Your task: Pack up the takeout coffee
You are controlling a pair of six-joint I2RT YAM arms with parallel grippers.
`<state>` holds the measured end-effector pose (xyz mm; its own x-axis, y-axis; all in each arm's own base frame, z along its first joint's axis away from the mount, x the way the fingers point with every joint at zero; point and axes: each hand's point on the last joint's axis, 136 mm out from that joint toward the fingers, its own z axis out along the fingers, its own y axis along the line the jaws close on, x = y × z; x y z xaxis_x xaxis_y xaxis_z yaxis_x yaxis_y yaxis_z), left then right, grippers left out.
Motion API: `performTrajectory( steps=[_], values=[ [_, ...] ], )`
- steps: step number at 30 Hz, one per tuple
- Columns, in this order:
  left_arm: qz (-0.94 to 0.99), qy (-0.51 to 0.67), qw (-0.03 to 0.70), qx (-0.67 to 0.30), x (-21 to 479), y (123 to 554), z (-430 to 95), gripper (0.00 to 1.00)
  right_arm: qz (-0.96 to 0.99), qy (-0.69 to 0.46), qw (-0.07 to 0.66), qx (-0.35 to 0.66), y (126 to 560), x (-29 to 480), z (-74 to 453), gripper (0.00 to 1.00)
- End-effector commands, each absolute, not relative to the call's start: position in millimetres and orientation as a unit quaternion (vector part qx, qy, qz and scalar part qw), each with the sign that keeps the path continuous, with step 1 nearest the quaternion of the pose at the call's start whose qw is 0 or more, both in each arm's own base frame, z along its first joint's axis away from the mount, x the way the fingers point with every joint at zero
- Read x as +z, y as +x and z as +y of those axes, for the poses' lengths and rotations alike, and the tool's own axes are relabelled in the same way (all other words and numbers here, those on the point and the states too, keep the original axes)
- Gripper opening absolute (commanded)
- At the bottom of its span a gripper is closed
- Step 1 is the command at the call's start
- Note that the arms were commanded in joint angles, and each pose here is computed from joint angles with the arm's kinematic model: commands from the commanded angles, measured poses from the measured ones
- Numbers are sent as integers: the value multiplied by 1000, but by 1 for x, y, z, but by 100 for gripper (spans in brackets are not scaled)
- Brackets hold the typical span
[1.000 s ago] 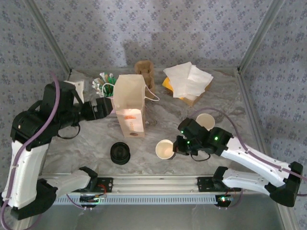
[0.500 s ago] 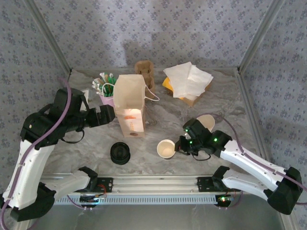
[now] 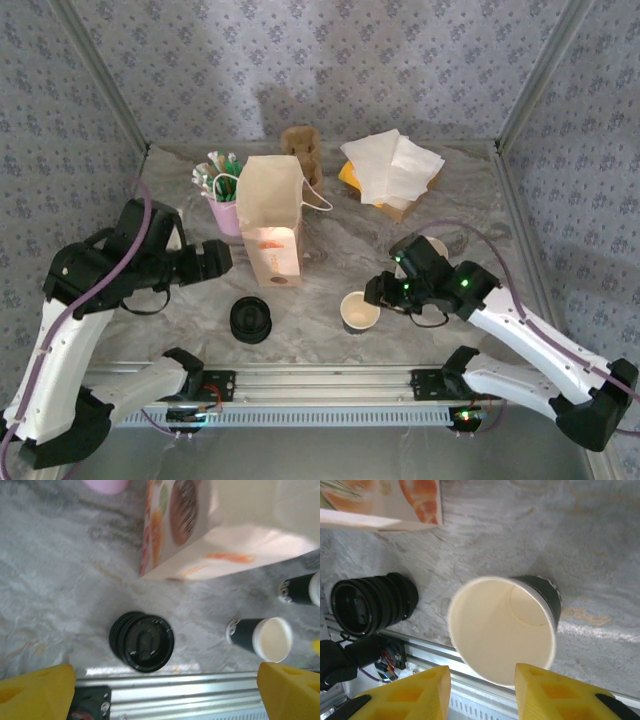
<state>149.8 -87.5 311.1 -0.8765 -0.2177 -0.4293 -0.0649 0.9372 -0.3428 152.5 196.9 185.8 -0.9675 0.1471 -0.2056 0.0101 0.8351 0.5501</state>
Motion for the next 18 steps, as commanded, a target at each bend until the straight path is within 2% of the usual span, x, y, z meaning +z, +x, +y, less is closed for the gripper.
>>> performTrajectory(
  steps=[1,3,5,9,11,14,18],
  values=[
    [975,-80,162,-130,279,122,-77,90,958,20,155,239,159,206,183,40],
    [980,-79,131,-125,262,116,-80,85,959,6,163,233,162,217,190,40],
    [984,-84,111,-115,246,113,-79,85,959,-15,162,231,163,225,205,40],
    [985,-109,102,-81,224,112,-68,84,956,-68,154,241,156,244,260,40],
    [981,-142,115,-63,222,112,-58,85,955,-99,148,239,148,247,289,41],
    [965,-203,156,-51,225,111,-39,91,957,-139,136,216,136,242,328,49],
    [941,-261,210,-48,233,109,-18,96,965,-135,105,198,126,223,370,57]
  ],
)
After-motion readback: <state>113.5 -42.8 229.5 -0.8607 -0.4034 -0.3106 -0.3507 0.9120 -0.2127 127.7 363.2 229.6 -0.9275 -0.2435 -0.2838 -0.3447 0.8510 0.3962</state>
